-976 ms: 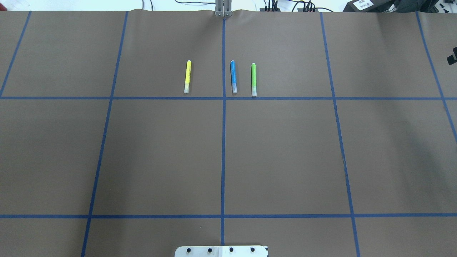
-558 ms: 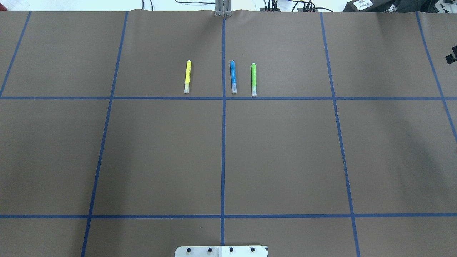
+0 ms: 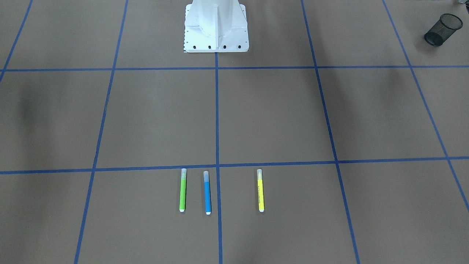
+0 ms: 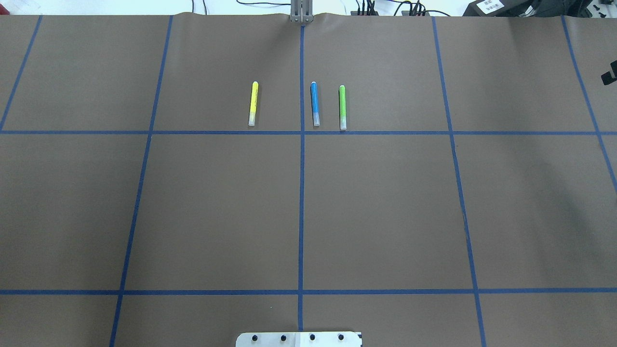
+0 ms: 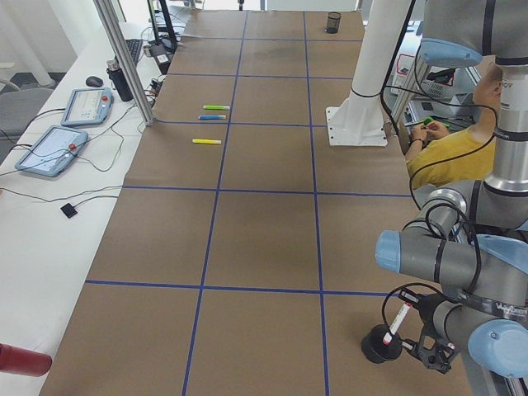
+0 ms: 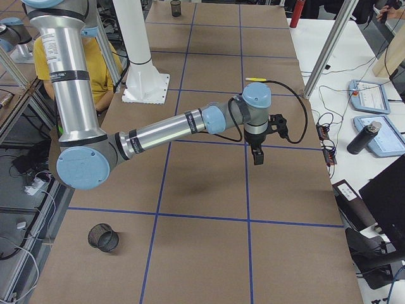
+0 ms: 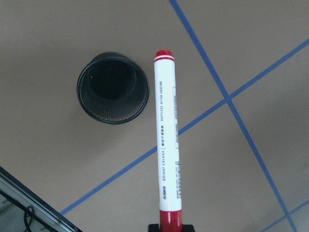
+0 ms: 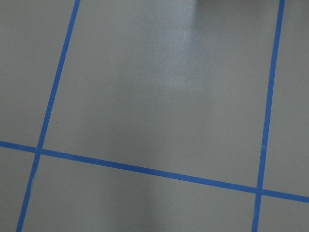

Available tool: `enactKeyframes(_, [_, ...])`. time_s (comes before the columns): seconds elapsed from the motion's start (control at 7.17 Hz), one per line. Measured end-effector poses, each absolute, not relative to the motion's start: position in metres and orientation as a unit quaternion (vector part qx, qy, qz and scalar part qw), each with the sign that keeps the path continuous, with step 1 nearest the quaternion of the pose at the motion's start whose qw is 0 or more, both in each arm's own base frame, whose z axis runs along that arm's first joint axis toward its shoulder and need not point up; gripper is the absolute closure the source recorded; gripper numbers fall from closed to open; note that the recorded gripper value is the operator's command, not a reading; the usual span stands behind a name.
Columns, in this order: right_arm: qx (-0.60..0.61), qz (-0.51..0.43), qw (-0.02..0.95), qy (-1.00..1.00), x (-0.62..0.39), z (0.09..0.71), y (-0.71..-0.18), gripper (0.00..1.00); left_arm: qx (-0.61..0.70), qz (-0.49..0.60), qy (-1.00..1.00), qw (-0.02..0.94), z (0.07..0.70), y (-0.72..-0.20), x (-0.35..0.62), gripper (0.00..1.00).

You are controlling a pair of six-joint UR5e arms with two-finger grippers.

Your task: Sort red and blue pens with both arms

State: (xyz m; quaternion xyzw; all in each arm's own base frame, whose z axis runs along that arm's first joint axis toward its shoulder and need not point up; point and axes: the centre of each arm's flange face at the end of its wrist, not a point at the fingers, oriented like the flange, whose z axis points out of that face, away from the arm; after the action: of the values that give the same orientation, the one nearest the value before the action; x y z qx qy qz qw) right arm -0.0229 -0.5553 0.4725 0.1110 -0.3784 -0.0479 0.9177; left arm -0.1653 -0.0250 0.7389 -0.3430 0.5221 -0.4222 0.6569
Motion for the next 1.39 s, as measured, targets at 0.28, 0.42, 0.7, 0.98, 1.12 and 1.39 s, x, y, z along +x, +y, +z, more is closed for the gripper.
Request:
enactKeyframes(0.28, [0.115, -0.049, 0.917, -0.378, -0.022, 0.469, -0.551, 0.0, -0.395, -0.444, 0.532, 0.603, 0.775, -0.008, -0.145, 1.0])
enactKeyframes(0.42, [0.117, -0.05, 0.917, -0.378, -0.022, 0.467, -0.55, 0.0, -0.411, -0.449, 0.538, 0.583, 0.791, -0.004, -0.138, 1.0])
enactKeyframes(0.7, [0.119, -0.051, 0.916, -0.379, -0.022, 0.465, -0.549, 0.0, -0.43, -0.457, 0.547, 0.554, 0.819, -0.002, -0.133, 1.0])
enactKeyframes(0.98, [0.121, -0.049, 0.916, -0.379, -0.022, 0.461, -0.548, 0.0, -0.429, -0.469, 0.541, 0.55, 0.838, -0.004, -0.134, 0.27])
enactKeyframes(1.12, [0.122, -0.046, 0.916, -0.38, -0.022, 0.459, -0.548, 0.0, -0.421, -0.471, 0.539, 0.557, 0.846, -0.005, -0.135, 0.0])
enactKeyframes(1.39, [0.121, -0.043, 0.916, -0.381, -0.022, 0.458, -0.547, 0.0, -0.411, -0.471, 0.537, 0.566, 0.852, -0.005, -0.135, 0.0])
